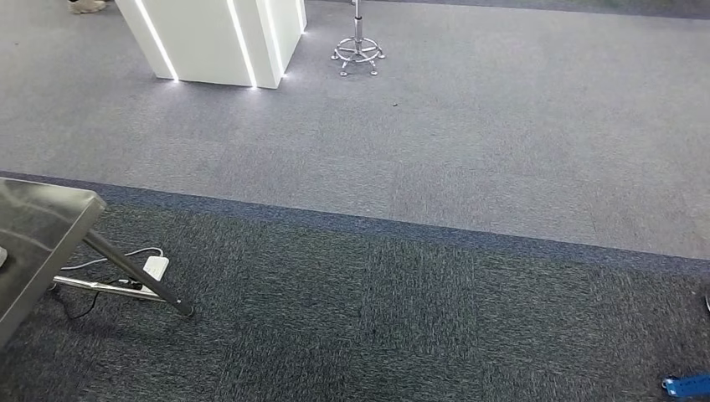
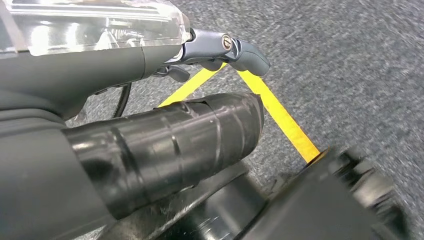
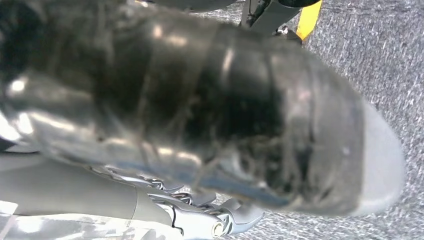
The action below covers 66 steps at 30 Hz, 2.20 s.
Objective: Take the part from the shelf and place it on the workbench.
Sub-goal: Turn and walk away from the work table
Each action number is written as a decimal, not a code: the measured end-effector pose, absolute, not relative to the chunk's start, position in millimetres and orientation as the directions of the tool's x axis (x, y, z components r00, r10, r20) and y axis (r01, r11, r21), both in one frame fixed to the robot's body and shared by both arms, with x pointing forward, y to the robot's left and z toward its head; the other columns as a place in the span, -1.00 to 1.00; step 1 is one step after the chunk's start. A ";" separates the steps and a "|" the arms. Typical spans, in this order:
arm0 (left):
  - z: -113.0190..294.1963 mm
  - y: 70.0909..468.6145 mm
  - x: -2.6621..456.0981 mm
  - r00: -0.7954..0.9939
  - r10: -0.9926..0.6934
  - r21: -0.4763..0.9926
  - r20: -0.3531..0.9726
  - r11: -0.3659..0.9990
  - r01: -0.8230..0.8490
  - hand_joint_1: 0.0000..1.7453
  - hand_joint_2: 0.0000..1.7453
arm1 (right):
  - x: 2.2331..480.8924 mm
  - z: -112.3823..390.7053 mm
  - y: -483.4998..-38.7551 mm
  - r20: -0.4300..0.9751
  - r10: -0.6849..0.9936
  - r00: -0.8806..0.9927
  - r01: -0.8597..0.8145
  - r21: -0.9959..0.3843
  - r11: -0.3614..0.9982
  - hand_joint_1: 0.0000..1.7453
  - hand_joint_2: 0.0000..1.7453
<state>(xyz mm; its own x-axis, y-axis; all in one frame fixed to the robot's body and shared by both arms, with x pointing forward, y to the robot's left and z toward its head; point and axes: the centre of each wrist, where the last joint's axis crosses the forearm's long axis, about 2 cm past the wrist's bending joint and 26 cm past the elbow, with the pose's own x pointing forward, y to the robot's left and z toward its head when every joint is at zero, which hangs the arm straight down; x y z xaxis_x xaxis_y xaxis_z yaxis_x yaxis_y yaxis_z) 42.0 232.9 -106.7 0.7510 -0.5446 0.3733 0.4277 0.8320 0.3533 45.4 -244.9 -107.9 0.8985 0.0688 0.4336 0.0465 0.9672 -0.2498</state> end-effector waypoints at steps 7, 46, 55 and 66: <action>-107.0 234.8 41.1 0.754 -0.544 0.355 0.367 0.832 0.427 -1.00 -1.00 | 45.4 -107.7 -243.0 0.429 0.067 0.901 0.044 -0.245 0.968 -1.00 -1.00; -107.3 236.5 41.1 0.756 -0.547 0.350 0.361 0.830 0.434 -1.00 -1.00 | 45.6 -106.8 -234.5 0.416 0.125 0.901 -0.020 -0.249 0.968 -1.00 -1.00; -107.0 237.4 44.6 0.754 -0.547 0.355 0.364 0.830 0.431 -1.00 -1.00 | 45.7 -106.5 -232.1 0.414 0.128 0.901 -0.024 -0.248 0.969 -1.00 -1.00; -107.6 239.9 41.1 0.763 -0.544 0.355 0.349 0.830 0.430 -1.00 -1.00 | 46.8 -105.8 -227.7 0.410 0.139 0.901 -0.037 -0.246 0.969 -1.00 -1.00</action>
